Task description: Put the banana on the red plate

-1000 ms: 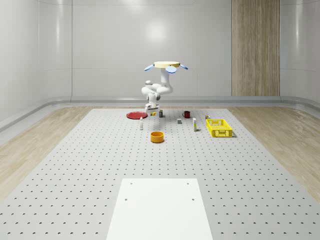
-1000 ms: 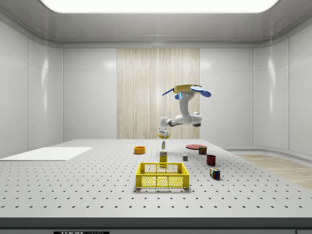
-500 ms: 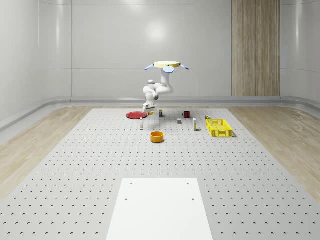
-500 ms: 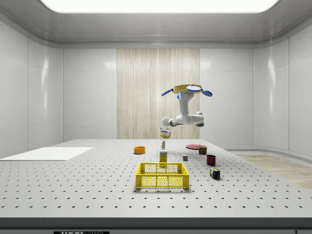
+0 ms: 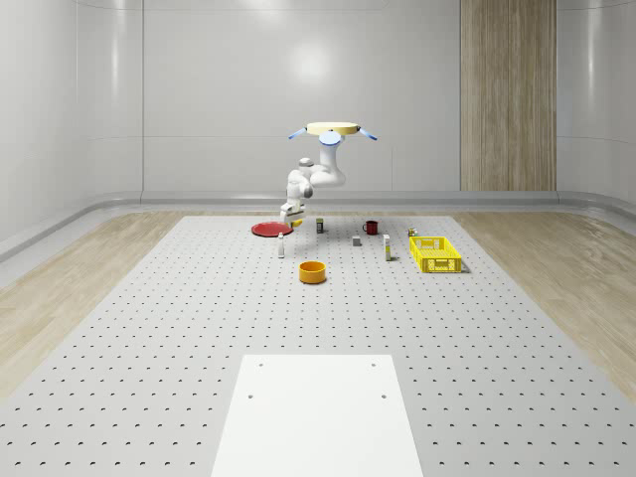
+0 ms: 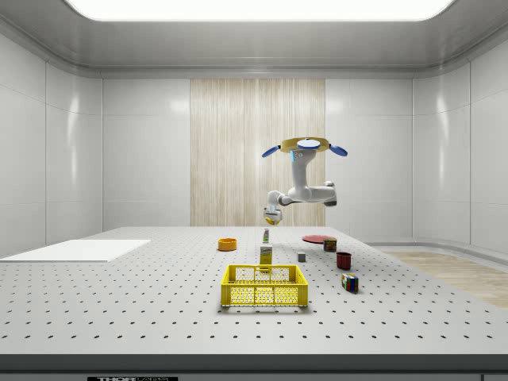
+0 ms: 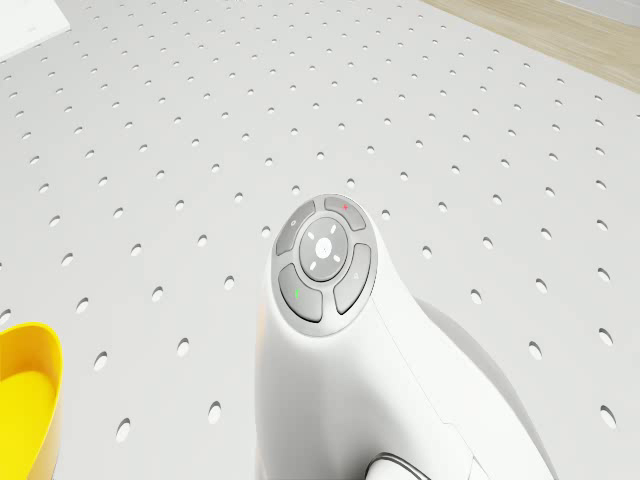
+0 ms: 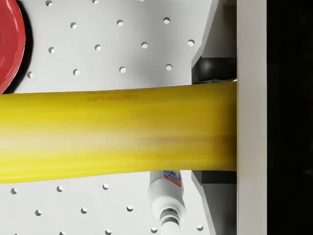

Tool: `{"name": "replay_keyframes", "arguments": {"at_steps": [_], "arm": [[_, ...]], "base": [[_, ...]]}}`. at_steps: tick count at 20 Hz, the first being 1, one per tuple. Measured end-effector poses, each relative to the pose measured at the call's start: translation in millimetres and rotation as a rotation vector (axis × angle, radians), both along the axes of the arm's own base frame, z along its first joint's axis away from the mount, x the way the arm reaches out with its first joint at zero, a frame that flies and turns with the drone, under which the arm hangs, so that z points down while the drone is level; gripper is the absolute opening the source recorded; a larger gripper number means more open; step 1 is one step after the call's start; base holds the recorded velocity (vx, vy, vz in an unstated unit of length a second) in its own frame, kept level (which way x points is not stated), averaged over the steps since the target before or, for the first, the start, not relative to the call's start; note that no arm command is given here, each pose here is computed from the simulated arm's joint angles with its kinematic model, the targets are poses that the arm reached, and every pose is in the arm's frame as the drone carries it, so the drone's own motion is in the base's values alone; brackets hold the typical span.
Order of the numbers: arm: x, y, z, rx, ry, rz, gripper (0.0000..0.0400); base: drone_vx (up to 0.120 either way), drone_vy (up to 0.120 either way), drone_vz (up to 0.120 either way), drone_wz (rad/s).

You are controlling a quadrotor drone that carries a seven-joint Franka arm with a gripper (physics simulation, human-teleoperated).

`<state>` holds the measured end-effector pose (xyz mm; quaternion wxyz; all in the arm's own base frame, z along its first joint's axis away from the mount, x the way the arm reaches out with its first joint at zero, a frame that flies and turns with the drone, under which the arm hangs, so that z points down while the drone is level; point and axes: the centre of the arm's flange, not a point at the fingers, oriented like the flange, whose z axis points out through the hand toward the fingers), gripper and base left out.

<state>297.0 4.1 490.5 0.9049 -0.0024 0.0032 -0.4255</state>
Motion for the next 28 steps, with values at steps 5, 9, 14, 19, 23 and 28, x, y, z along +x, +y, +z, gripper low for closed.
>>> {"name": "replay_keyframes", "arguments": {"at_steps": [5,9,14,19,23,28], "arm": [[0.0,0.0,0.0,0.0,-0.0006,-0.15,0.0193],[0.0,-0.1,0.0,0.0,-0.0012,-0.27,0.0193],[0.0,-0.1,-0.1,0.0,-0.0019,-0.42,0.0193],[-0.1,-0.2,-0.1,0.0,-0.0026,-0.57,0.0193],[-0.1,-0.2,-0.1,0.0,-0.0031,-0.69,0.0193],[-0.1,-0.2,-0.1,0.001,-0.0037,-0.84,0.0193]], "base": [[0.0,0.0,0.0,-0.3],[0.0,0.0,0.0,-0.3],[0.0,0.0,0.0,-0.3],[0.0,0.0,0.0,-0.3],[0.0,0.0,0.0,-0.3],[0.0,0.0,0.0,-0.3]]}}
